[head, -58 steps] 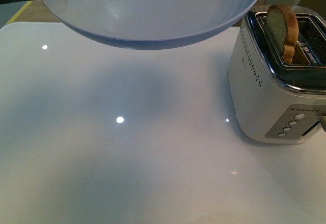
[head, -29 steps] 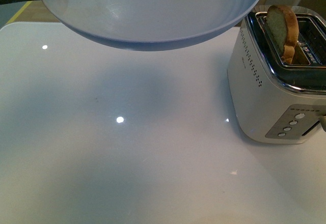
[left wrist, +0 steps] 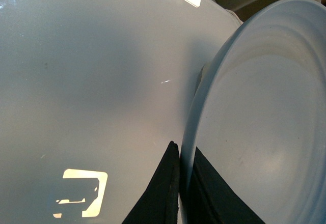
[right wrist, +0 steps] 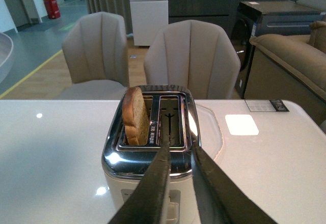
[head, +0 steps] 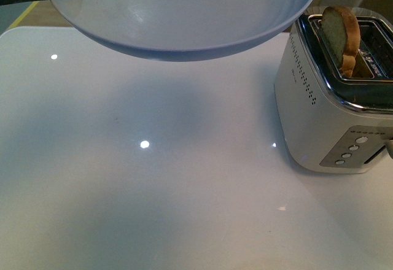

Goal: Left arm holds plate, right arm toasts bread

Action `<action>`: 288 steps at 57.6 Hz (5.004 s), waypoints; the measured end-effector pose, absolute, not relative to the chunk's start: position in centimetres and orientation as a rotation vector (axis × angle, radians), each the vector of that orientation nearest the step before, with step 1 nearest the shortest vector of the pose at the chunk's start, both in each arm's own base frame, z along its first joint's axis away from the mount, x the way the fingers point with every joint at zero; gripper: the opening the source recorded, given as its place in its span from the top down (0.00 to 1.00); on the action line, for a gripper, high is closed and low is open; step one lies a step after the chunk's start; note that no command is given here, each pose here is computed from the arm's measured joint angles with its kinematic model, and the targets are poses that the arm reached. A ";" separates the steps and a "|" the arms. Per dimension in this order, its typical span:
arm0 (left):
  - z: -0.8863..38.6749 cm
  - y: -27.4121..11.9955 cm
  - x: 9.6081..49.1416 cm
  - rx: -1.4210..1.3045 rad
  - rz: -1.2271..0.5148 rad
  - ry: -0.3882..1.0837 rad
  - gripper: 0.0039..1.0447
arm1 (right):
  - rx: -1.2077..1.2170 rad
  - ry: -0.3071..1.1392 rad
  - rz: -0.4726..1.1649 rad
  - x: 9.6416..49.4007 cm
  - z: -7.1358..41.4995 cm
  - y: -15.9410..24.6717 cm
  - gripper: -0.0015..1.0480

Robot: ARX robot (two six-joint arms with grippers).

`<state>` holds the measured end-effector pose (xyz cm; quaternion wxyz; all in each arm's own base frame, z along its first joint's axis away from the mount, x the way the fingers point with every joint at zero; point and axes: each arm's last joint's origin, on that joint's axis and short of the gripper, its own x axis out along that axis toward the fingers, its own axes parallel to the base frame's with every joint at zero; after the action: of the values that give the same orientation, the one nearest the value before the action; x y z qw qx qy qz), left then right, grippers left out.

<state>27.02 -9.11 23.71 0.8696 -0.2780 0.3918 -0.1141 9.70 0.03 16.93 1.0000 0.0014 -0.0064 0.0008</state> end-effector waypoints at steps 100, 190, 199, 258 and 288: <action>10.1 10.5 28.4 -0.597 -0.092 0.836 0.98 | 0.003 -0.014 0.002 9.7 16.9 0.0 0.08; -3.0 14.1 33.7 -0.564 -0.054 0.955 0.54 | 0.003 -0.014 0.002 9.7 16.9 0.0 0.08; -1.0 14.0 33.8 -0.558 -0.044 0.920 0.31 | 0.003 -0.014 0.002 9.7 16.9 0.0 0.08; 20.4 3.5 19.8 -0.275 -0.003 0.165 0.24 | 0.003 -0.014 0.001 9.7 16.9 0.0 0.08; 18.1 0.3 14.8 -0.015 0.015 0.007 0.98 | 0.003 -0.014 0.002 9.7 16.9 0.0 0.08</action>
<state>14.83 0.30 18.10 0.9999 -0.0076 0.0035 0.0075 9.69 0.03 16.94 1.0000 0.0014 -0.0072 0.0008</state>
